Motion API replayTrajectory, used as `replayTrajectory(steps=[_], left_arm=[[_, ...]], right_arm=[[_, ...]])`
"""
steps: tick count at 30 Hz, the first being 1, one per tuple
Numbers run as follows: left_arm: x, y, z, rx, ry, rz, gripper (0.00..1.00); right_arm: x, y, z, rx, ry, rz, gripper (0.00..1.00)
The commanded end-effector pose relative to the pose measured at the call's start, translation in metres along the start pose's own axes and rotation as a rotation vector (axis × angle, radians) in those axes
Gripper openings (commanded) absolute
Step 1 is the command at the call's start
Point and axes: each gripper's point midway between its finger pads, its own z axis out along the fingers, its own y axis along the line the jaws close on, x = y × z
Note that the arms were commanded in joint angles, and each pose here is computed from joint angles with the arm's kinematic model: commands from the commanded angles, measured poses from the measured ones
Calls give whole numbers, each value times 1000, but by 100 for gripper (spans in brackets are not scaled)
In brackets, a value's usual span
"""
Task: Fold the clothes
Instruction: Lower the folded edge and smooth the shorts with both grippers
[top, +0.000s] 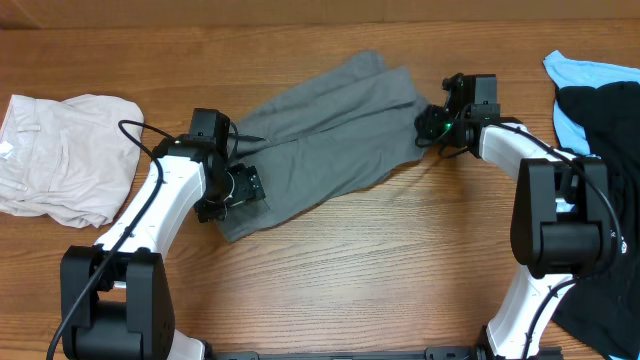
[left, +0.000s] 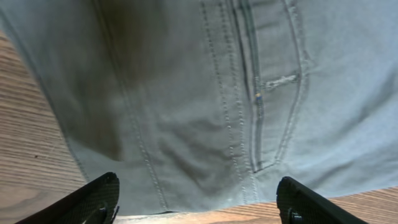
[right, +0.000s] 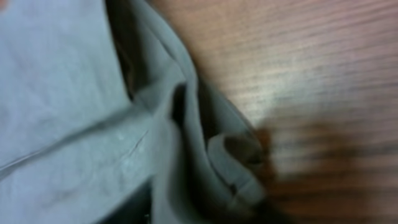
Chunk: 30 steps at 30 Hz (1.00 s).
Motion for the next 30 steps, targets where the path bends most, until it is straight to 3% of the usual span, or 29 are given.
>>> replayTrajectory(steps=[1,11,17,22,26,30], left_arm=[[-11,12,2,-77,-58,20,87],[-39,12,2,-92,-184,24,88],[-45,9,1,-77,-209,25,89],[-45,8,1,-72,-206,27,89],[-44,8,1,-77,-202,55,89],[-44,8,1,-76,-201,55,89]], right_arm=[[11,-15,-1,35,42,50,7],[108,-58,-79,323,438,451,4],[133,-47,-98,375,546,445,6],[129,-45,-102,368,529,435,33],[101,-48,-123,378,442,432,43],[59,-40,-142,331,312,363,71]])
